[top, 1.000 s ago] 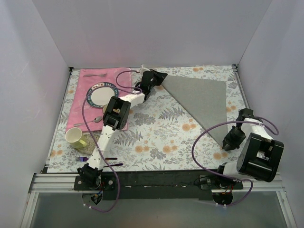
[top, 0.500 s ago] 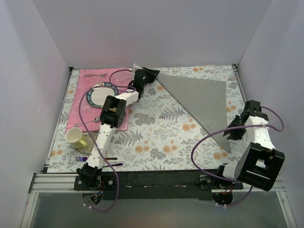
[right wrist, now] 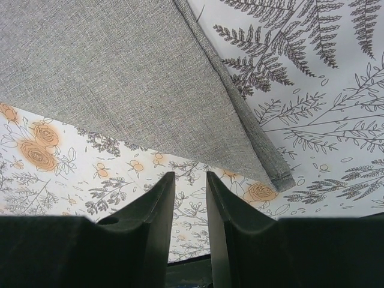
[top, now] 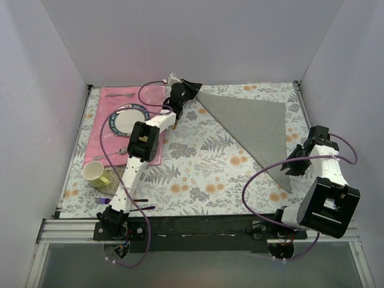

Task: Fold the napkin, place the utensils inside, and roll it up
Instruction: Fold the napkin

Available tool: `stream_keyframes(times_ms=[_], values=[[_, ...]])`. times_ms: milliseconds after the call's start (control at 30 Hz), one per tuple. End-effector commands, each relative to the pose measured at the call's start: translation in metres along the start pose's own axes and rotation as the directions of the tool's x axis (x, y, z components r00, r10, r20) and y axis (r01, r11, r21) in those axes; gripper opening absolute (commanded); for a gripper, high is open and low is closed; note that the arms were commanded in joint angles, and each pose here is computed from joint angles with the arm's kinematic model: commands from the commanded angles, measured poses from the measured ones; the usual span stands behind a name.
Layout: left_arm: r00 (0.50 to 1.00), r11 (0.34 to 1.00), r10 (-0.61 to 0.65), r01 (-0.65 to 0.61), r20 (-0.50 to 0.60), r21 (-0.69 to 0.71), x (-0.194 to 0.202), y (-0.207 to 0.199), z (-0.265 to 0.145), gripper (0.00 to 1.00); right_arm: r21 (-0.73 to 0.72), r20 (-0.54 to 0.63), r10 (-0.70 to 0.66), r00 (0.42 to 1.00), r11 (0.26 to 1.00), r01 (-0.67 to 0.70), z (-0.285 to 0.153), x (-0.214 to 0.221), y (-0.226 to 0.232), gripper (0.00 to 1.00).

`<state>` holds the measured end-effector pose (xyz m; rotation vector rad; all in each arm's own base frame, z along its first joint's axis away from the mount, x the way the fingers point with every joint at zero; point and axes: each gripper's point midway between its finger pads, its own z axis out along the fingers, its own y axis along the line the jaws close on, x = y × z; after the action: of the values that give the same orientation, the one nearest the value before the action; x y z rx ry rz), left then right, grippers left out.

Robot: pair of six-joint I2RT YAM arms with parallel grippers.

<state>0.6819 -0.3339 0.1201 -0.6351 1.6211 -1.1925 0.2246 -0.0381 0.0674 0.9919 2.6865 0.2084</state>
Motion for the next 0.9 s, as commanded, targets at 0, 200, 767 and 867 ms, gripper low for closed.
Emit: stream_keyframes(times_ms=[0, 200, 767, 867], values=[[0.998, 0.997, 0.070, -0.070, -0.001, -0.034, 0.006, 0.015, 0.003, 0.00, -0.026, 0.037, 0.007, 0.999, 1.000, -0.006, -0.006, -0.007, 0.008, 0.36], [0.996, 0.985, 0.087, -0.084, 0.011, -0.151, 0.010, 0.051, 0.000, 0.00, 0.003, 0.042, 0.011, 0.999, 1.000, -0.011, -0.005, -0.003, 0.000, 0.36], [0.996, 0.967, 0.081, -0.070, 0.034, -0.247, 0.014, 0.093, -0.003, 0.00, 0.284, -0.031, 0.152, 0.988, 0.949, -0.137, 0.042, 0.040, -0.062, 0.34], [0.994, 0.966, 0.100, -0.089, 0.035, -0.242, 0.011, 0.091, -0.002, 0.00, 0.366, -0.022, 0.206, 0.978, 0.912, -0.184, 0.035, 0.045, -0.081, 0.33]])
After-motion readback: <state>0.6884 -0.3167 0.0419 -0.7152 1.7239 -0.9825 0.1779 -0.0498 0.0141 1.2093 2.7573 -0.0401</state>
